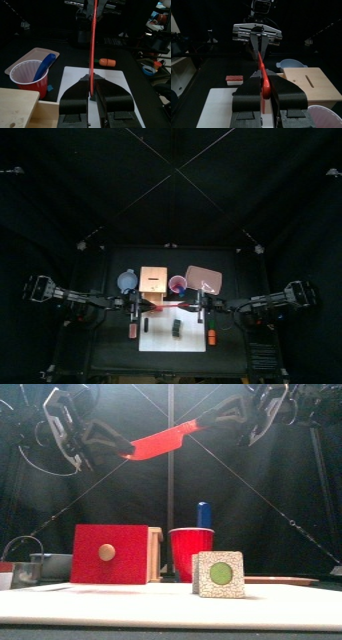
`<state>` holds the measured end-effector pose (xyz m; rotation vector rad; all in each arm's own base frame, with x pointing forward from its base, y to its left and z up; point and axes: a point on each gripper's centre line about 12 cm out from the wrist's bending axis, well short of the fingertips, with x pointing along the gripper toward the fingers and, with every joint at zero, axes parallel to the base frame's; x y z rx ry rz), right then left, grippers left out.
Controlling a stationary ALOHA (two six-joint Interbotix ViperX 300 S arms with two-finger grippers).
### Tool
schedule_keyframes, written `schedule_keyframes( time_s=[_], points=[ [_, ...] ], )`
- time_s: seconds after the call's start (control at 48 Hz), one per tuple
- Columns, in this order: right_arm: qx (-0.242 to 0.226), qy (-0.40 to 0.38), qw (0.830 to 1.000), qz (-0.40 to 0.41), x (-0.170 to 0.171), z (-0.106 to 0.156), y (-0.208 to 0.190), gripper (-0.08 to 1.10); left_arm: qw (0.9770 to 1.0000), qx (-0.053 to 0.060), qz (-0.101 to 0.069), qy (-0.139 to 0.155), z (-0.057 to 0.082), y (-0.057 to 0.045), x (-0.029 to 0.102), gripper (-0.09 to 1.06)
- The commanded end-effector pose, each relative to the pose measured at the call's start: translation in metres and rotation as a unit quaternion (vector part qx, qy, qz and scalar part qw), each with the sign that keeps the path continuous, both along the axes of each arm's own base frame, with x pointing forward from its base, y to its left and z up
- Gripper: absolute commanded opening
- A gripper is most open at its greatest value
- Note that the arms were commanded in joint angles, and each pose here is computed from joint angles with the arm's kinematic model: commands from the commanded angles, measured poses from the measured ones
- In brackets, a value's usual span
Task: Place sushi on board then cut the sushi with the knife then place the pieces on the plate
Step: Cut the sushi into 4 pieces
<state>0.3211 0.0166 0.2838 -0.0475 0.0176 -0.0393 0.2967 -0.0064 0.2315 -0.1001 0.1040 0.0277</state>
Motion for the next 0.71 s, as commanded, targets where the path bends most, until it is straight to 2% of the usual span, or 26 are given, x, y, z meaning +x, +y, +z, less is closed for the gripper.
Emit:
schedule_keyframes(
  time_s=[0.021, 0.25, 0.458, 0.583, 0.708],
  points=[
    [0.013, -0.005, 1.0, 0.003, -0.003, 0.006, 0.004, 0.39, 0.9998, -0.003, 0.001, -0.02, 0.013, 0.0, 0.004, 0.41],
    [0.06, 0.051, 0.997, 0.004, -0.005, -0.01, 0.008, 0.39, 0.9998, 0.0, -0.005, -0.022, 0.013, -0.002, 0.002, 0.39],
    [0.103, 0.103, 0.989, 0.018, -0.011, -0.018, 0.017, 0.39, 0.9999, 0.007, -0.012, -0.007, 0.009, -0.004, 0.003, 0.35],
    [0.121, 0.122, 0.985, 0.025, -0.015, -0.019, 0.02, 0.39, 0.9998, 0.009, -0.017, 0.004, 0.006, -0.006, 0.008, 0.32],
    [0.128, 0.143, 0.981, 0.034, -0.02, -0.022, 0.021, 0.39, 0.9994, 0.014, -0.029, 0.015, 0.0, -0.013, 0.018, 0.32]
  ],
)
